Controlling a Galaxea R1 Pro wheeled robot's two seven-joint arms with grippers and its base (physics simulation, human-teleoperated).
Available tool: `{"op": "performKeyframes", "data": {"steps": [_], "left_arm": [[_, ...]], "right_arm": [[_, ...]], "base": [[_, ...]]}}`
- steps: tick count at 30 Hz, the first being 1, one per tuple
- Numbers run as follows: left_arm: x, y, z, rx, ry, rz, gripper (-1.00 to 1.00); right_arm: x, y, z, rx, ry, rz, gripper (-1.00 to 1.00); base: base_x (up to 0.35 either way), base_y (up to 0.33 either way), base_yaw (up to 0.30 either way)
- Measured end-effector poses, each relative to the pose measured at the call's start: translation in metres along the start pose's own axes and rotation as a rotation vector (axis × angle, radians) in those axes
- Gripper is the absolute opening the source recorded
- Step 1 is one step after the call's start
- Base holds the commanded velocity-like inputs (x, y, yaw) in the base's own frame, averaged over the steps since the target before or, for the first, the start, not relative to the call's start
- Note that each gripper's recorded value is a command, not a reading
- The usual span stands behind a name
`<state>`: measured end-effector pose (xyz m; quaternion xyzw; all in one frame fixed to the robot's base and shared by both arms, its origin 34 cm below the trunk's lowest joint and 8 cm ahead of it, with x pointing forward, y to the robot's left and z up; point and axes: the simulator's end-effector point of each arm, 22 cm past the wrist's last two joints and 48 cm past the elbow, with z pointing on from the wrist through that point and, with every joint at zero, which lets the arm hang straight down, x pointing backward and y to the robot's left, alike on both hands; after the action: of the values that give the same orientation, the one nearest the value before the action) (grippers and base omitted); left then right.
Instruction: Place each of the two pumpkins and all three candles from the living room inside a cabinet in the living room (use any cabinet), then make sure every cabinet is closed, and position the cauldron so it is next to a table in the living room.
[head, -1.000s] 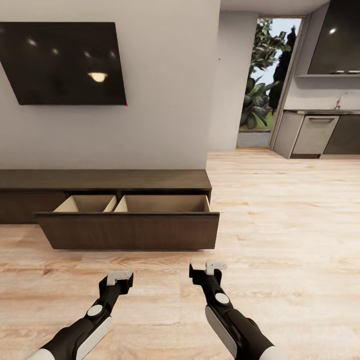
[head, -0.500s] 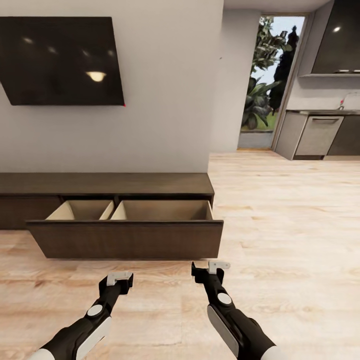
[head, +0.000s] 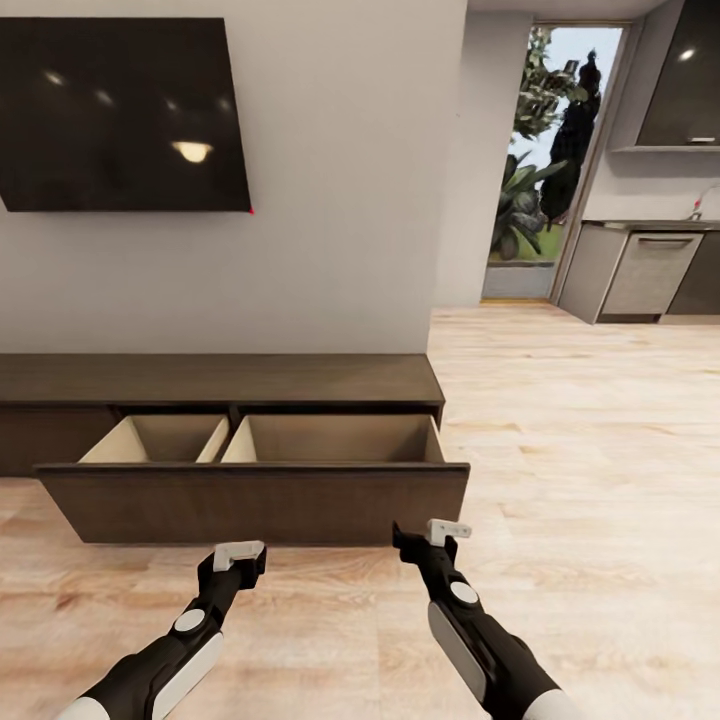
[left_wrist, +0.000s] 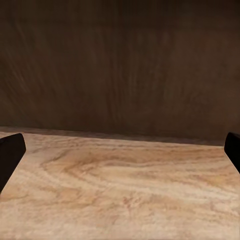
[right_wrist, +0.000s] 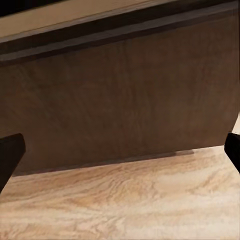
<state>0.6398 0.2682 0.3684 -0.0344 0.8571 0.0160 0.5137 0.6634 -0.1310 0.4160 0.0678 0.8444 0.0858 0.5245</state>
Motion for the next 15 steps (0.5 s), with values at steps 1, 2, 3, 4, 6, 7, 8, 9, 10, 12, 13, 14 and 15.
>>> {"op": "performKeyframes", "data": {"steps": [1, 2, 3, 4, 6, 7, 8, 9, 10, 12, 13, 14, 15], "left_arm": [[0.0, 0.0, 0.0, 0.0, 0.0, -0.001, 1.0], [0.0, 0.0, 0.0, 0.001, 0.0, 0.0, 1.0], [0.0, -0.001, 0.0, 0.001, -0.001, 0.001, 1.0], [0.0, -0.001, 0.0, 0.002, -0.001, 0.003, 1.0], [-0.001, -0.001, 0.0, 0.003, -0.003, 0.006, 1.0], [0.0, -0.001, 0.0, 0.003, -0.003, 0.007, 1.0], [-0.001, -0.001, 0.0, 0.003, -0.003, 0.008, 1.0], [-0.001, -0.001, 0.0, 0.003, -0.003, 0.008, 1.0], [-0.001, -0.001, 0.0, 0.003, -0.003, 0.009, 1.0], [-0.001, -0.001, 0.0, 0.004, -0.004, 0.01, 1.0], [0.002, -0.001, 0.001, 0.003, 0.001, 0.01, 1.0], [0.004, -0.001, 0.001, 0.003, 0.005, 0.01, 1.0], [0.006, -0.001, 0.002, 0.003, 0.009, 0.01, 1.0]], "right_arm": [[0.001, -0.001, 0.0, 0.002, 0.003, 0.003, 1.0], [0.004, -0.004, 0.001, 0.005, 0.009, 0.005, 1.0], [0.008, -0.006, 0.001, 0.008, 0.016, 0.005, 1.0], [0.011, -0.009, 0.001, 0.012, 0.022, 0.004, 1.0], [0.016, -0.012, 0.001, 0.018, 0.032, -0.001, 1.0], [0.019, -0.013, 0.001, 0.02, 0.035, -0.005, 1.0], [0.02, -0.013, 0.001, 0.021, 0.033, -0.006, 1.0], [0.021, -0.014, 0.001, 0.023, 0.029, -0.007, 1.0], [0.023, -0.015, 0.001, 0.027, 0.019, -0.007, 1.0], [0.033, -0.023, 0.0, 0.044, 0.02, -0.011, 1.0], [0.041, -0.027, 0.0, 0.051, 0.029, -0.014, 1.0], [0.045, -0.029, 0.001, 0.055, 0.035, -0.015, 1.0], [0.05, -0.032, 0.001, 0.06, 0.042, -0.016, 1.0]], "base": [[0.034, 0.016, 0.0], [0.022, 0.01, 0.0], [0.014, 0.007, 0.0], [0.009, 0.004, 0.0], [0.006, 0.003, 0.0], [0.004, 0.002, 0.0], [0.003, 0.001, 0.0], [0.001, 0.001, 0.0], [0.001, 0.001, 0.0], [0.0, 0.0, 0.0], [0.0, 0.0, 0.0], [0.0, 0.0, 0.0], [0.0, 0.0, 0.0]]}}
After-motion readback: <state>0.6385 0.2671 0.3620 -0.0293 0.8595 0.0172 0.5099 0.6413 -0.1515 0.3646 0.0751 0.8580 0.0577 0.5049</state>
